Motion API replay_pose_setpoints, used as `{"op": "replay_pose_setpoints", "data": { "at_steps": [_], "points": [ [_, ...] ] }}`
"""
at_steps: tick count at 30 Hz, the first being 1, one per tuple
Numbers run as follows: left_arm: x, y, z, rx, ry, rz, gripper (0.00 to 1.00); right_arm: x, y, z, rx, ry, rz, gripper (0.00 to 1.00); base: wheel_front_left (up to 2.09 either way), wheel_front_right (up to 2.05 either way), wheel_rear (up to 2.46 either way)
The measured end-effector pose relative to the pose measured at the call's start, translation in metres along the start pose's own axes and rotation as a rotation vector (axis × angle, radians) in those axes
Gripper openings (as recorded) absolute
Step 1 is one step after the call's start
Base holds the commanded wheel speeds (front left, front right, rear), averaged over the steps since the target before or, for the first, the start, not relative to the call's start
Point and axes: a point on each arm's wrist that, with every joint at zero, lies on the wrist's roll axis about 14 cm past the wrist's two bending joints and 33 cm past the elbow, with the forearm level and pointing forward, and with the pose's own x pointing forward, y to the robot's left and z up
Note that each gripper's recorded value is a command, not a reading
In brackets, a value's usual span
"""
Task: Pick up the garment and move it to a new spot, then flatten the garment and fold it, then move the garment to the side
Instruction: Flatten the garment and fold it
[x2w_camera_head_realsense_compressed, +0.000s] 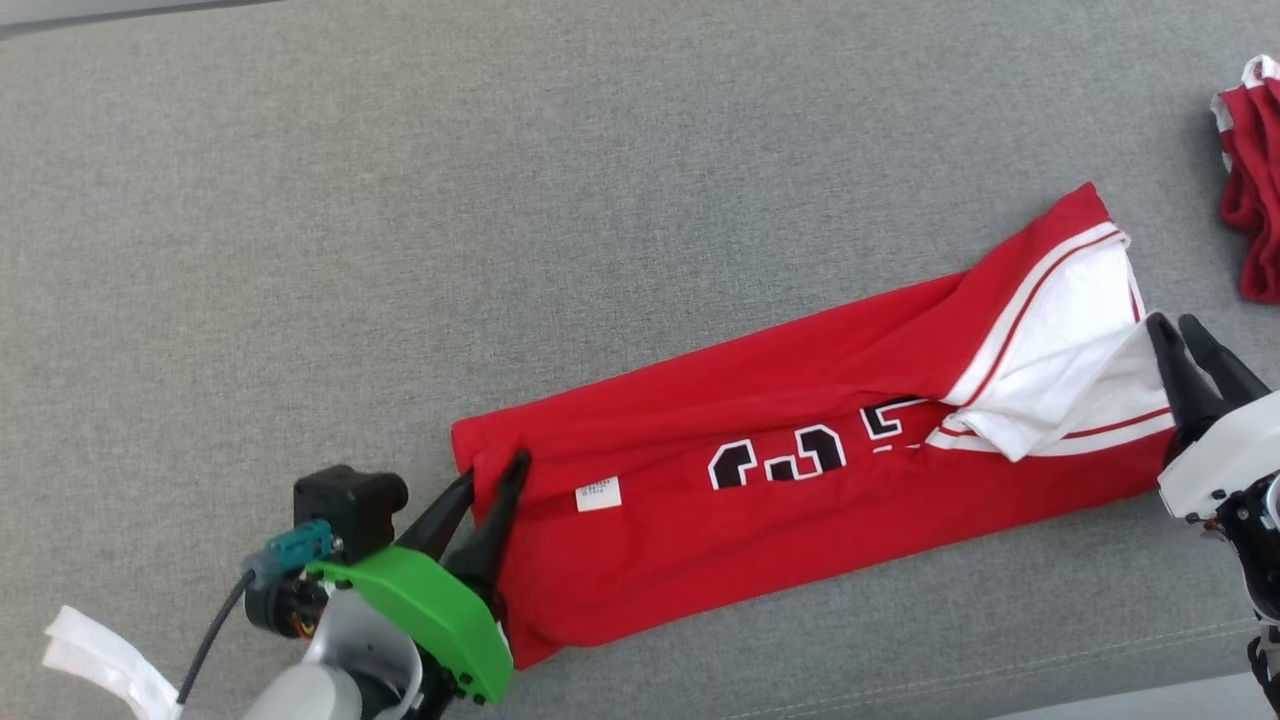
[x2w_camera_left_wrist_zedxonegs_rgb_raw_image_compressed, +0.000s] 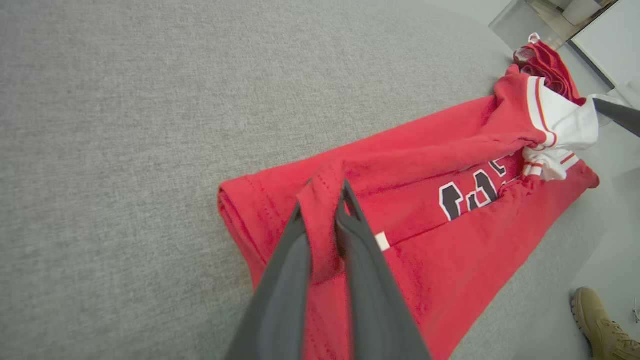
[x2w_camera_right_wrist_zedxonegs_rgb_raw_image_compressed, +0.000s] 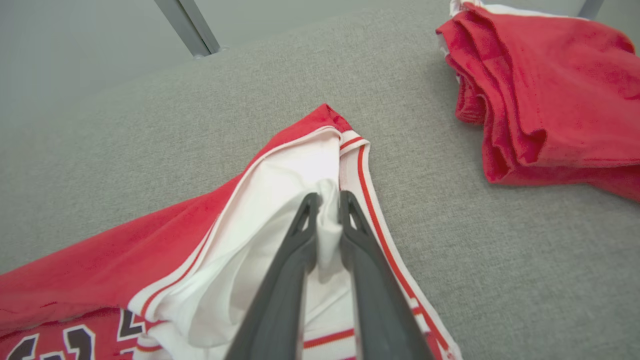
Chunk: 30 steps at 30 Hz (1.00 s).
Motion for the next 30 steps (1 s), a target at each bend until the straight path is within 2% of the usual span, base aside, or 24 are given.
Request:
{"op": "replay_pose_setpoints", "data": {
  "at_steps": [5, 8, 14, 16, 19, 25, 26, 27, 30],
  "points": [
    [-0.019, -0.004, -0.023, -0.031, 0.007, 0.037, 1.00, -0.008, -0.014, 0.000, -0.006, 0.011, -0.047, 1.00, 0.00, 0.00, 0.00],
    [-0.028, 0.005, -0.003, -0.002, -0.119, 0.107, 1.00, -0.011, -0.021, 0.008, -0.026, -0.004, -0.070, 1.00, 0.00, 0.00, 0.00],
    [-0.046, 0.024, 0.024, 0.070, -0.324, 0.230, 1.00, 0.005, -0.012, 0.003, -0.070, 0.079, -0.059, 1.00, 0.00, 0.00, 0.00],
    [-0.047, 0.025, 0.025, 0.060, -0.352, 0.249, 1.00, 0.013, -0.013, -0.006, -0.092, 0.139, -0.065, 1.00, 0.00, 0.00, 0.00],
    [-0.049, 0.033, 0.018, 0.111, -0.346, 0.282, 1.00, 0.022, -0.020, -0.025, -0.128, 0.234, -0.087, 1.00, 0.00, 0.00, 0.00],
    [-0.051, 0.042, 0.016, 0.107, -0.367, 0.338, 1.00, 0.034, -0.022, -0.063, -0.107, 0.387, -0.098, 1.00, 0.00, 0.00, 0.00],
    [-0.053, 0.044, 0.016, 0.104, -0.374, 0.347, 1.00, 0.036, -0.021, -0.066, -0.085, 0.392, -0.091, 0.36, 0.00, 0.00, 0.00],
    [-0.055, 0.046, 0.015, 0.095, -0.376, 0.361, 1.00, 0.038, -0.018, -0.066, -0.048, 0.385, -0.081, 0.00, 0.00, 0.00, 0.00],
    [-0.064, 0.051, 0.014, 0.076, -0.391, 0.400, 1.00, 0.043, -0.006, -0.058, 0.022, 0.347, -0.040, 0.00, 0.00, 0.00, 0.00]
  ]
}}
